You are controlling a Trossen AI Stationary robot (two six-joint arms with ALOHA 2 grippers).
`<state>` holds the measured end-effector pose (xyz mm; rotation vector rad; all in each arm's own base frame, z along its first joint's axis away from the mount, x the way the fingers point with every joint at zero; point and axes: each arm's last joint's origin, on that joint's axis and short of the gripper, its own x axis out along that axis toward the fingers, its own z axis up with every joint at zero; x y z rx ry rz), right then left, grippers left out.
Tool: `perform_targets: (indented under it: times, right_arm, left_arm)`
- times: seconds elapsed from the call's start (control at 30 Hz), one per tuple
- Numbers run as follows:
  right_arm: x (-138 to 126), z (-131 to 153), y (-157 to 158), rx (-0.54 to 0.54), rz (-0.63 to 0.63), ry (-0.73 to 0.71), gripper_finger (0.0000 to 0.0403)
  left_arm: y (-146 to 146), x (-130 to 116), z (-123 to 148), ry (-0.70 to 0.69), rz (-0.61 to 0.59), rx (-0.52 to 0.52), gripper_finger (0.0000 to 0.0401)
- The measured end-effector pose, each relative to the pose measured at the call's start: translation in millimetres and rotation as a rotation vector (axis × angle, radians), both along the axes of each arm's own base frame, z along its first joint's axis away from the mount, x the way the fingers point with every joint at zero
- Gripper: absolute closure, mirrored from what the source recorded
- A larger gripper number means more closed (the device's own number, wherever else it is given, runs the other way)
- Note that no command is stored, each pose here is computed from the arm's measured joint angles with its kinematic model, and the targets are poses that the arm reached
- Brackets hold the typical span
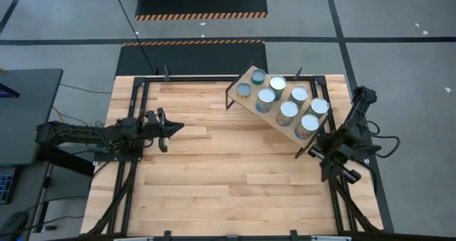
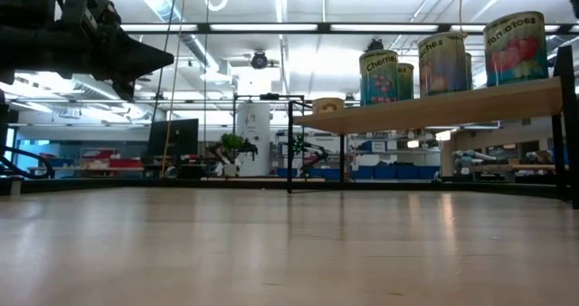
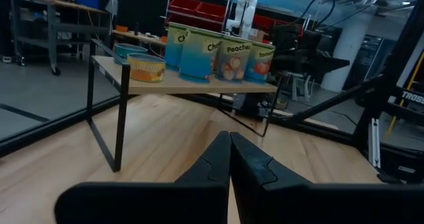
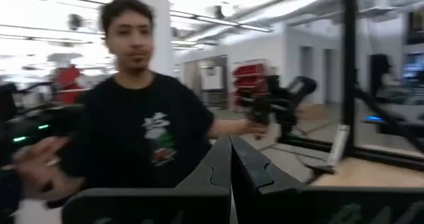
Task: Pick and place cans onto a shelf
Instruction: Return to Home Position
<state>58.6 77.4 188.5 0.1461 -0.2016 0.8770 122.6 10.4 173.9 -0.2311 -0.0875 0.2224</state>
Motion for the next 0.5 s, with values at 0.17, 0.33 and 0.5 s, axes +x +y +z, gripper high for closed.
perform_targets:
  times: [0.17, 0.33, 0.5]
  right_arm:
    - [0, -6, 2, -0.055, 0.045, 0.039, 0.0402]
    - [-1, -8, 3, -0.066, 0.105, 0.054, 0.0400]
    - [1, -13, 2, -0.122, -0.006, 0.074, 0.0395]
  left_arm:
    - [0, 0, 0, 0.004, 0.001, 0.019, 0.0390]
    - [0, 0, 0, 0.007, -0.002, 0.030, 0.0388]
    - [0, 0, 0, 0.007, -0.002, 0.030, 0.0388]
